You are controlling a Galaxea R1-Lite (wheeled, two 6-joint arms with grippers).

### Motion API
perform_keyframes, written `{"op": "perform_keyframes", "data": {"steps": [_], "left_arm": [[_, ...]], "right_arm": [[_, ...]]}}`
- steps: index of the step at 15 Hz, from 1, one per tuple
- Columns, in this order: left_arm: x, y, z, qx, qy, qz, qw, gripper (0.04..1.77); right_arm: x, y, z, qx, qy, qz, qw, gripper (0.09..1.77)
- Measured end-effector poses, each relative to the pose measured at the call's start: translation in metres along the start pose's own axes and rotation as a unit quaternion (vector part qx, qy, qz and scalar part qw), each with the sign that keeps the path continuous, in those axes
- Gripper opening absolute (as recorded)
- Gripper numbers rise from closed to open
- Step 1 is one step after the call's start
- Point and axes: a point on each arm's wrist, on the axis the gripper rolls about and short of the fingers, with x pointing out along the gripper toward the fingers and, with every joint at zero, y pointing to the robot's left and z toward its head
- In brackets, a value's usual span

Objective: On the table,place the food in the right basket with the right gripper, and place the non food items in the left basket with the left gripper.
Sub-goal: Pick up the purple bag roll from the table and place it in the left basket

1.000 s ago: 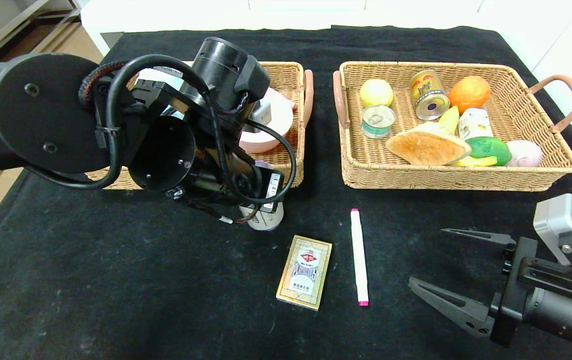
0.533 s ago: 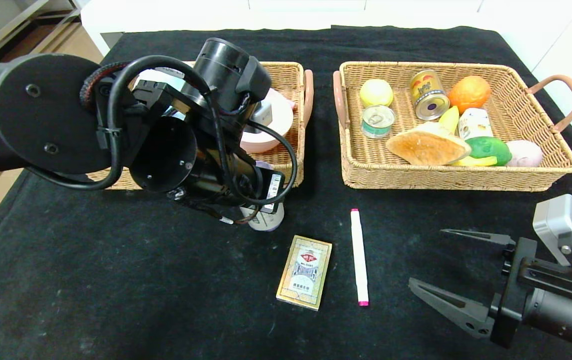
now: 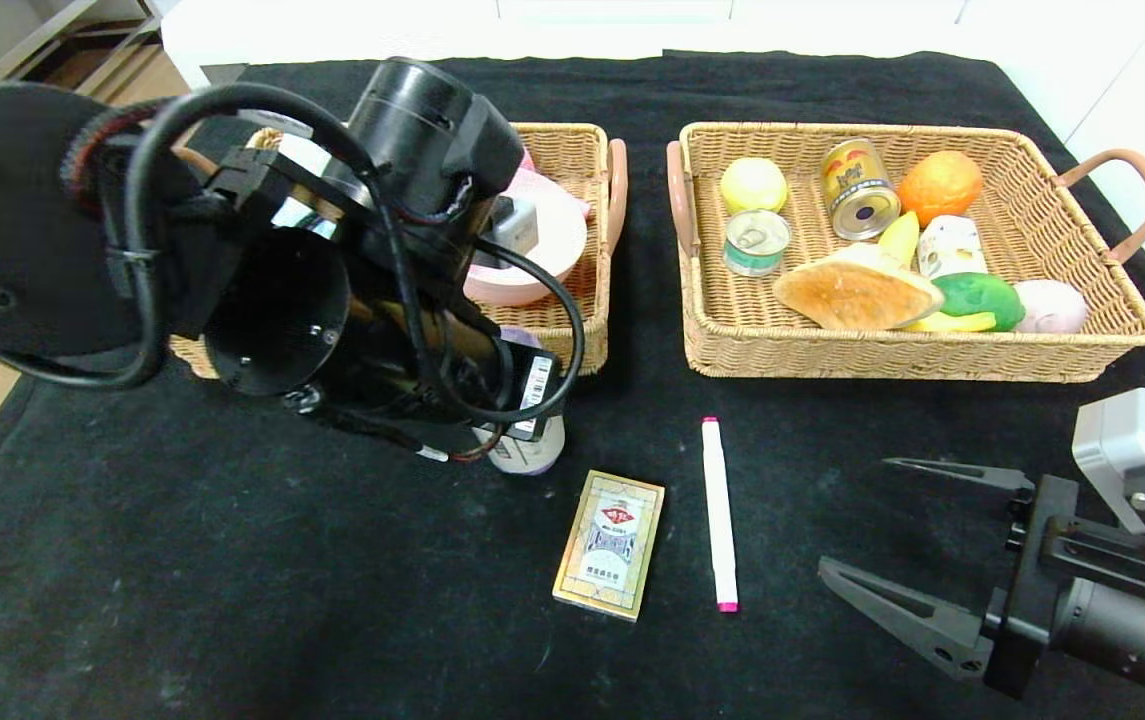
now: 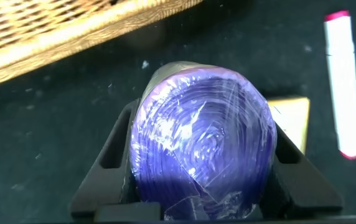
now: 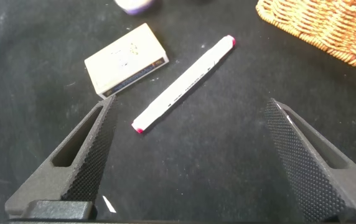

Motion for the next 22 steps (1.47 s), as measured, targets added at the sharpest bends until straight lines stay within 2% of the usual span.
{"op": "perform_keyframes", "data": {"steps": [6, 11, 16, 18, 22], "left_arm": [[-0.058, 0.025, -0.006, -0.021, -0.049, -0.003, 0.9986, 0.99], [-0.077, 0.056, 0.003, -0.043, -0.087, 0.034, 0.9947, 0.99], [-0.074, 0.088, 0.025, -0.064, -0.118, 0.084, 0.9874, 0.99], [-0.065, 0.097, 0.037, -0.074, -0.141, 0.093, 0.9828, 0.99], [-0.041, 0.104, 0.059, -0.061, -0.187, 0.111, 0.9741, 0.99]], "right_arm": [[0.0, -0.001, -0.001, 0.001, 0.002, -0.002, 1.0, 1.71], [0.0, 0.001, -0.002, 0.0, 0.004, 0.002, 1.0, 1.71], [-0.002, 0.002, 0.0, -0.001, -0.001, 0.004, 1.0, 1.71], [-0.004, 0.003, 0.002, -0.003, -0.007, 0.004, 1.0, 1.71], [-0.005, 0.003, 0.004, -0.004, -0.012, 0.003, 1.0, 1.71]]}}
